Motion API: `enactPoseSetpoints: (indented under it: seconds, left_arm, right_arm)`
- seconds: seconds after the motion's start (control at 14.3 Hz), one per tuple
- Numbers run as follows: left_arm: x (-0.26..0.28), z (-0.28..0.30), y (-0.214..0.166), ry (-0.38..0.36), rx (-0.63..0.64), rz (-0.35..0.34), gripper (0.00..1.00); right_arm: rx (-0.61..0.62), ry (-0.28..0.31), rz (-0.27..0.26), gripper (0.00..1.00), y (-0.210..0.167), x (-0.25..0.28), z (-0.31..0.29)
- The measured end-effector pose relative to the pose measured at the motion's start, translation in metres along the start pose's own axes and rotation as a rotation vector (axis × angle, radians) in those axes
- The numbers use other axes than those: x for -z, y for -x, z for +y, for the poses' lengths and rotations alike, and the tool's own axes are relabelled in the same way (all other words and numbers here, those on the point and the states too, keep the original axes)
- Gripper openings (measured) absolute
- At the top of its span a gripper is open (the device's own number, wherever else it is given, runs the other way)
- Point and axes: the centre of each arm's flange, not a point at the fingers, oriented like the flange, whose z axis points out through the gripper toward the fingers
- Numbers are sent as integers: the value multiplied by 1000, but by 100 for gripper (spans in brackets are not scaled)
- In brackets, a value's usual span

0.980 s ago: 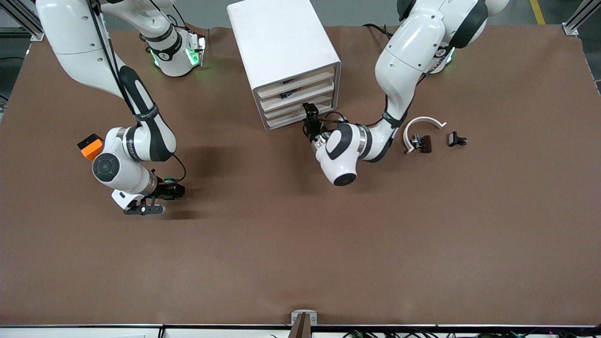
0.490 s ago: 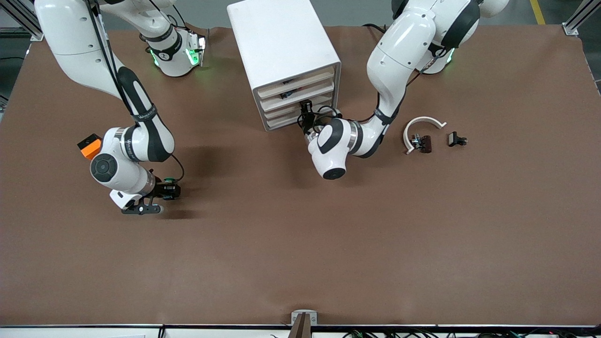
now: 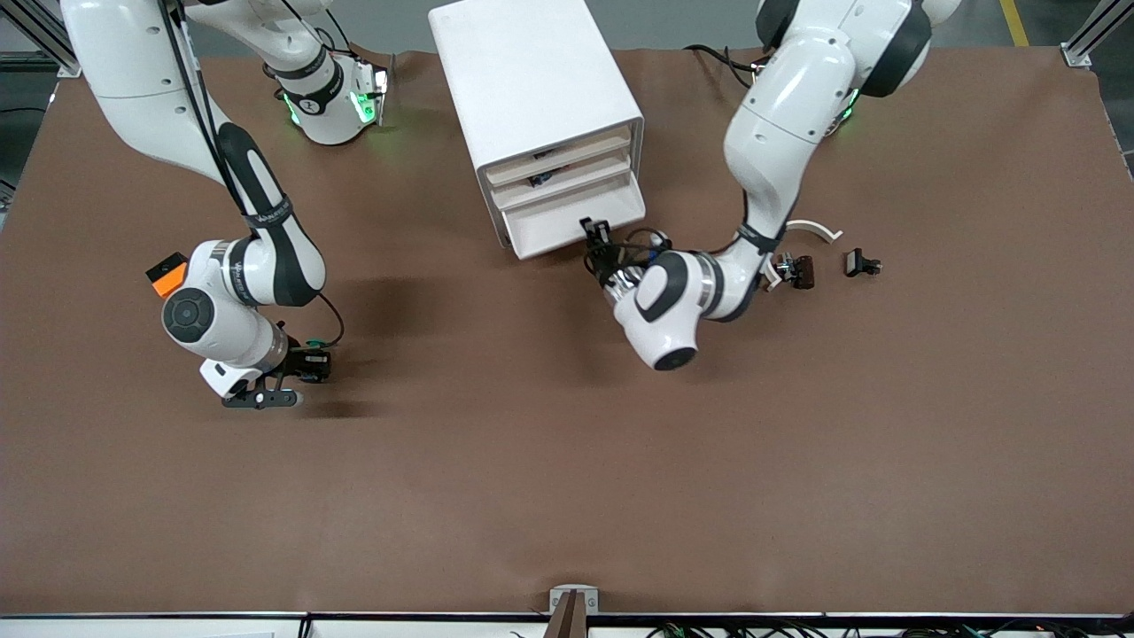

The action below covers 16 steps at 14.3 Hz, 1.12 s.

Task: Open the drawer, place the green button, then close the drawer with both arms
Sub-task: 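Carry the button to the drawer with the right gripper while the left gripper withdraws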

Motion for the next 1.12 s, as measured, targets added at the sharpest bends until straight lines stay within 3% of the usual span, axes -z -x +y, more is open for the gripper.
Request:
enactPoseSetpoints:
  seconds: [0.21, 0.35, 0.63, 0.84, 1.12]
  left_arm:
    - [26, 9, -5, 18, -2, -44, 9]
    - [33, 15, -2, 60, -29, -71, 22]
    - [51, 16, 8, 135, -75, -113, 64]
    - [94, 12, 7, 216, -94, -143, 96]
    - [189, -2, -19, 413, -120, -155, 100]
  right_arm:
    - [5, -9, 62, 41, -9, 37, -4]
    - [3, -18, 66, 41, -11, 67, -10]
    - [-138, -32, -61, 41, -7, 142, -64]
    - [-283, -13, -105, 41, 11, 178, -142]
    - [-500, 28, -115, 41, 56, 182, -259]
